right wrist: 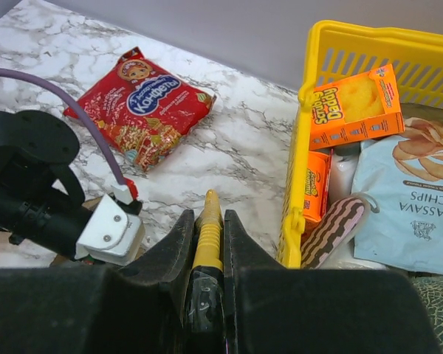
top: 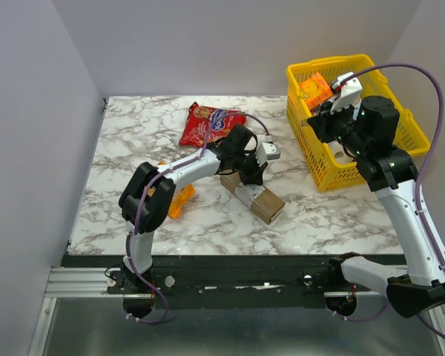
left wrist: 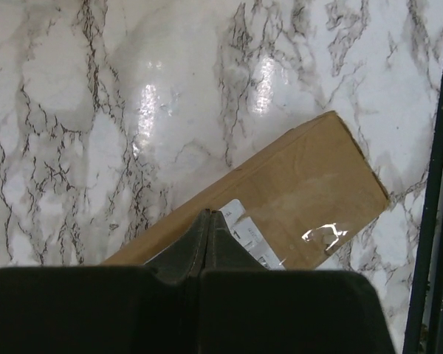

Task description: Unpack the express box

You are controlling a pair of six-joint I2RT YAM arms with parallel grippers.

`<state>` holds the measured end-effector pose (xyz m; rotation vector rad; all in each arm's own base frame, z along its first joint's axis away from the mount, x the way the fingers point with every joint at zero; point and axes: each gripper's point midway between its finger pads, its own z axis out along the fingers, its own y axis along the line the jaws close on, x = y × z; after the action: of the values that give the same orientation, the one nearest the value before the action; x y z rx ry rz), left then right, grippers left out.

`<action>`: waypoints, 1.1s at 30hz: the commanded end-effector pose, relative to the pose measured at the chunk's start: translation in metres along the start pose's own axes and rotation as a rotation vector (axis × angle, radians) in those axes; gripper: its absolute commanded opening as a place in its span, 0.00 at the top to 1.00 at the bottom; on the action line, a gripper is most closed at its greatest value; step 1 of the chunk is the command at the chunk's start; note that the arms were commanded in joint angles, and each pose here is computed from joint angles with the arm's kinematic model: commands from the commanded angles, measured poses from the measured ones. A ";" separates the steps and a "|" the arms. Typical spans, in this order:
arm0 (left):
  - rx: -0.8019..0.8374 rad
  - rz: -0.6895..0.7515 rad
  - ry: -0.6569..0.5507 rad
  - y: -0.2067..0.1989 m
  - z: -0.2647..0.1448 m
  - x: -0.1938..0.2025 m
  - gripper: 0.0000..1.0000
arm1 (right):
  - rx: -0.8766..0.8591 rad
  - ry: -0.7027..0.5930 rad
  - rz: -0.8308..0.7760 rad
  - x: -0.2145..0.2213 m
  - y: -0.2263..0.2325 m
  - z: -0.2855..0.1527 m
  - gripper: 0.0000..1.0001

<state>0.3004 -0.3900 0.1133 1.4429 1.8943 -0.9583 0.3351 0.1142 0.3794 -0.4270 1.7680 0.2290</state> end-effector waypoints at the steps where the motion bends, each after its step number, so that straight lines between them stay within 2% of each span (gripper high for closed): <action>1: -0.022 0.005 0.041 0.011 0.009 0.009 1.00 | 0.024 -0.005 0.000 -0.002 -0.006 0.000 0.99; 13: -0.015 0.026 0.054 0.033 0.042 0.004 1.00 | 0.016 0.014 0.009 0.002 -0.004 0.000 1.00; 16: -0.029 0.053 0.009 0.034 0.029 -0.020 1.00 | 0.024 0.015 0.005 0.004 -0.005 -0.002 1.00; 17: -0.040 0.082 -0.030 0.030 0.014 -0.039 1.00 | 0.026 0.018 0.006 0.006 -0.006 -0.002 0.99; 20: -0.052 0.150 -0.087 0.016 -0.013 -0.062 1.00 | 0.027 0.024 0.011 0.011 -0.007 -0.002 1.00; 23: -0.037 0.155 -0.084 0.001 -0.025 -0.056 1.00 | 0.028 0.021 0.022 0.013 -0.007 0.000 1.00; 27: -0.006 0.121 -0.005 -0.011 -0.024 -0.022 1.00 | 0.030 0.012 0.022 0.010 -0.010 0.003 1.00; 33: -0.014 0.104 0.058 -0.006 -0.015 0.006 1.00 | 0.023 0.005 0.020 0.005 -0.010 0.006 1.00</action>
<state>0.3032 -0.3865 0.1546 1.5037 1.7518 -0.8708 0.3382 0.1070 0.3640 -0.4112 1.8066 0.2148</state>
